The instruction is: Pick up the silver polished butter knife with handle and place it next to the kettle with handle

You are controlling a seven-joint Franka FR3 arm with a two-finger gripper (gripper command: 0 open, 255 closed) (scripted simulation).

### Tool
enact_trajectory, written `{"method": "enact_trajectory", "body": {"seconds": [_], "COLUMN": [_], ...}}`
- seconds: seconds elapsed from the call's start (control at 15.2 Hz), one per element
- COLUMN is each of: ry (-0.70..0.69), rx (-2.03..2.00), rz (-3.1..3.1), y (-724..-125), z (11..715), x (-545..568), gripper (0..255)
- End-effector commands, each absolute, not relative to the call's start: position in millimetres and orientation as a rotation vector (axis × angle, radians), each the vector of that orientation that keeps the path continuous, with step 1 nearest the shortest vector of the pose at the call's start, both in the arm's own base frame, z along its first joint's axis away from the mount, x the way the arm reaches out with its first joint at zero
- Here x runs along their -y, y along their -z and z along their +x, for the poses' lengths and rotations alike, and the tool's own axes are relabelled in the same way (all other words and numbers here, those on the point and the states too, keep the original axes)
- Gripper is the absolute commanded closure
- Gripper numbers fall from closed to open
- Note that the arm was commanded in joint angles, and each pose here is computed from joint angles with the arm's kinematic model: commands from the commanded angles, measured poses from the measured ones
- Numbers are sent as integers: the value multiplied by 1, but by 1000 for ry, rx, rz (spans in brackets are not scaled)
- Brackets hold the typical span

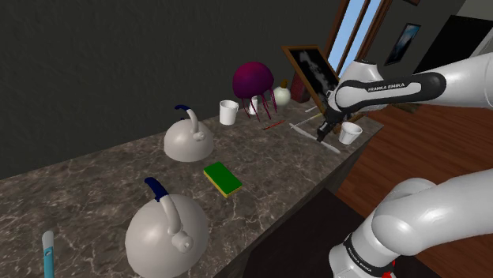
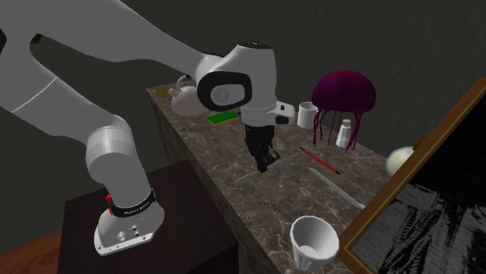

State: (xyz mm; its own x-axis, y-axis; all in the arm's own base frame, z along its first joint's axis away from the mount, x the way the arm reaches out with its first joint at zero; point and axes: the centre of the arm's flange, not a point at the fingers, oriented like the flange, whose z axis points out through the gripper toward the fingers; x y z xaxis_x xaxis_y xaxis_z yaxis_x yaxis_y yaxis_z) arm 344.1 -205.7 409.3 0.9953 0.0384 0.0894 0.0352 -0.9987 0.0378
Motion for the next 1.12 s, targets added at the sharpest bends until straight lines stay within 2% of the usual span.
{"method": "enact_trajectory", "body": {"seconds": [0.0, 1.06], "ry": [-139, -139], "rx": [-57, -57], "rz": [3102, 3102], "y": [-422, -506], "z": [344, 344], "x": [207, 207], "gripper": [255, 255]}}
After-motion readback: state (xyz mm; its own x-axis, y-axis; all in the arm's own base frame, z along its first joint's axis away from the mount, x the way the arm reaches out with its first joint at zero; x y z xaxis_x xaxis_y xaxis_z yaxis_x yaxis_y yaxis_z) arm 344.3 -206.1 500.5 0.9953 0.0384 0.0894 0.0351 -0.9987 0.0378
